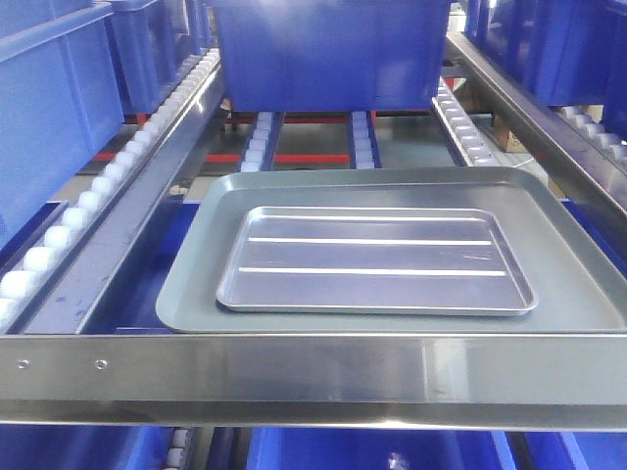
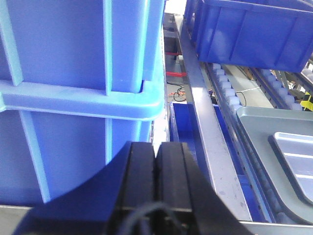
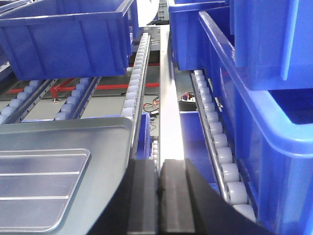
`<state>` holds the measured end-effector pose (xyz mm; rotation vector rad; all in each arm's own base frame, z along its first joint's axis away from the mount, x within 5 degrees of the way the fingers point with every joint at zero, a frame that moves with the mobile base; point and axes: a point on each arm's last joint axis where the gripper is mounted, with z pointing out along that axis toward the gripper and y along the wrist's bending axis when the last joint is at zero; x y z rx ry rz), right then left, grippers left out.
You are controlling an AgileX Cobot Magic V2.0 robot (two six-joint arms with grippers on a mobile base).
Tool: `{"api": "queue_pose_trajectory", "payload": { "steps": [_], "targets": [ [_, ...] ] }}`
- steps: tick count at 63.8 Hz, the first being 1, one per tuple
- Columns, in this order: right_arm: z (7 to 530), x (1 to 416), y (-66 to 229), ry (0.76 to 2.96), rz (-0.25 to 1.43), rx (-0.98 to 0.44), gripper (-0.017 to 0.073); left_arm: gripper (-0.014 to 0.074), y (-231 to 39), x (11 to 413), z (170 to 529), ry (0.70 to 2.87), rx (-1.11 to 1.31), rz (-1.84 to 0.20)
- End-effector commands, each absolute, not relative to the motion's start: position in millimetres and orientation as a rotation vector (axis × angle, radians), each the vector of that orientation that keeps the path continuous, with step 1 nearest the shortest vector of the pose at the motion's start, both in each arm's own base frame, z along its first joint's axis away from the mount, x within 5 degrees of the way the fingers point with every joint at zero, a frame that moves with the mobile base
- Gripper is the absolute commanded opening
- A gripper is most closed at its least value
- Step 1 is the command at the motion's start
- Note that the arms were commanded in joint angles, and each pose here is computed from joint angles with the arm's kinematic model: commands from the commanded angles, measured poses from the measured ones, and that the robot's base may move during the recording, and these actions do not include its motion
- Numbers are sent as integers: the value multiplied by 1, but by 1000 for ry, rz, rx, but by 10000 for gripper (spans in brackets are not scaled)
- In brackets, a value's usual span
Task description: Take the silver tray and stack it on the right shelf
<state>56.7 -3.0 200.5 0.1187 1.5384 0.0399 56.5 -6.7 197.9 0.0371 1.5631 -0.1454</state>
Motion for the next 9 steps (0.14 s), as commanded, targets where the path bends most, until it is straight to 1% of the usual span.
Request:
{"api": "queue_pose_trajectory", "payload": {
  "steps": [1, 9],
  "targets": [
    [216, 53, -3, 1406, 25, 104, 57, -94, -6, 56, 201, 1474, 22, -150],
    [216, 53, -3, 1406, 25, 104, 57, -94, -6, 56, 201, 1474, 22, -150]
  ]
}}
